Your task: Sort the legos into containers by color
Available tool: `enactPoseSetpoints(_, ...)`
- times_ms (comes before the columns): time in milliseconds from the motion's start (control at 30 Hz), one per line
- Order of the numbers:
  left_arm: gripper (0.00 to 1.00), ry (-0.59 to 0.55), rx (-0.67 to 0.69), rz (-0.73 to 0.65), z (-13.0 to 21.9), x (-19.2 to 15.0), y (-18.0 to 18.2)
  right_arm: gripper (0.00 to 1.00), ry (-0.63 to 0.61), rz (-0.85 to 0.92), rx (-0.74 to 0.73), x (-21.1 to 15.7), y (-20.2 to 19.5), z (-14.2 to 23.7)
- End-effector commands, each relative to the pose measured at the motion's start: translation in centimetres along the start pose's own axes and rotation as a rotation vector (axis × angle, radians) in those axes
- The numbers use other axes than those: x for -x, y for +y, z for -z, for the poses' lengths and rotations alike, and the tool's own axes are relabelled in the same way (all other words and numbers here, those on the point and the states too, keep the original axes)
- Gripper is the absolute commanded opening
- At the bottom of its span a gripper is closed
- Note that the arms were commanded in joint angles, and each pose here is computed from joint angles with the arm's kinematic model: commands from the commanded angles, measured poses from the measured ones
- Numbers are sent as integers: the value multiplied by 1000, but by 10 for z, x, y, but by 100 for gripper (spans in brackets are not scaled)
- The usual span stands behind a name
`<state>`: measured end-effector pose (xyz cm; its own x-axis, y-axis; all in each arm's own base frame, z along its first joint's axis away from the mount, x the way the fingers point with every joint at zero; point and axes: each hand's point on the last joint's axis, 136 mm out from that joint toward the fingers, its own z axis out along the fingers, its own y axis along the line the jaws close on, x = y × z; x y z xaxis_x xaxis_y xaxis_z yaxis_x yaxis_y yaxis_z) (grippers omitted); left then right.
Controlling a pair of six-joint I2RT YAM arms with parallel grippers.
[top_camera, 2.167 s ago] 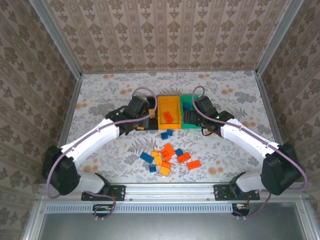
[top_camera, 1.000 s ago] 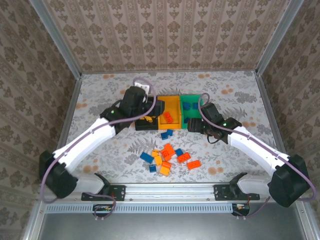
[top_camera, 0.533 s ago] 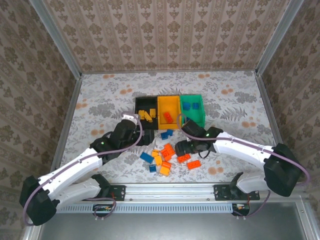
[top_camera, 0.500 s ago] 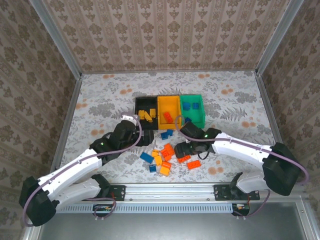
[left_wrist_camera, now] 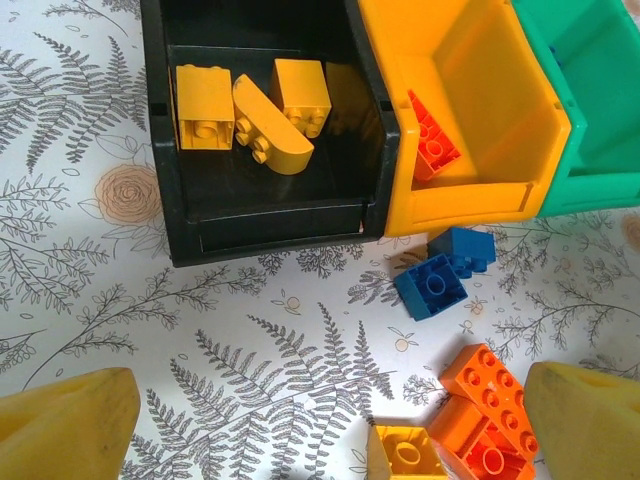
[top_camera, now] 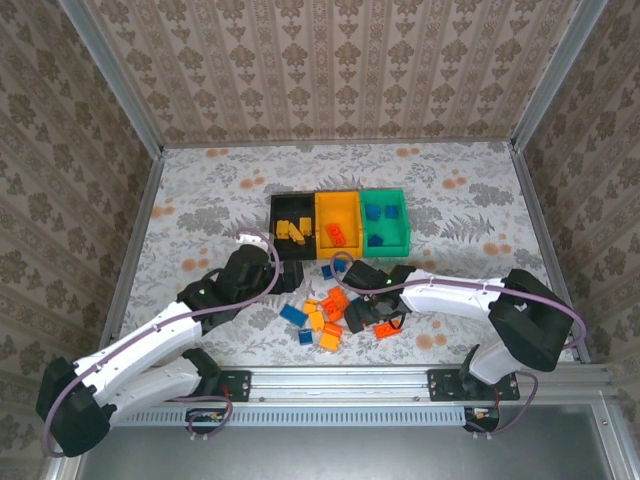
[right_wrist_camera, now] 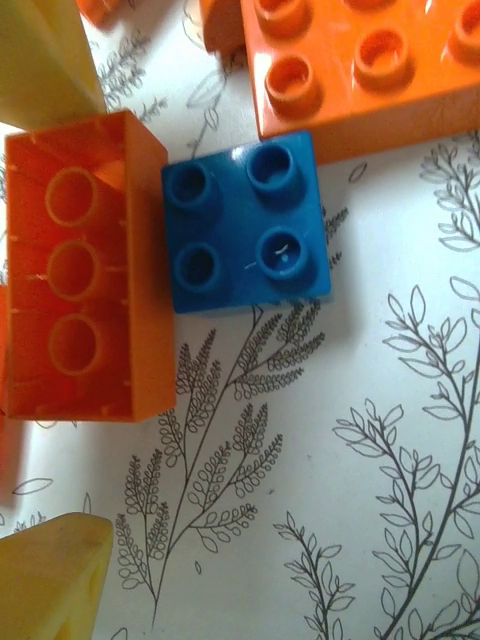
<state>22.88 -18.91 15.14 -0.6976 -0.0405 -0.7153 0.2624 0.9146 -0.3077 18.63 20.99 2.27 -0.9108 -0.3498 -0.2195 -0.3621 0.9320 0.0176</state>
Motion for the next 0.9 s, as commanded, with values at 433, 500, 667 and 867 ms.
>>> enactPoseSetpoints(433,100,27,53,24,-3,-8,15,77,-10,25,-2,7,7,-14)
enactPoseSetpoints(500,100,28,53,27,-3,-8,15,71,-12,24,2,7,7,-13)
enactPoseSetpoints(667,100,29,53,31,-4,-9,15,63,-48,11,0,10,2,0)
enactPoseSetpoints(867,100,26,62,33,-3,-8,18,61,-130,-23,5,30,-13,37)
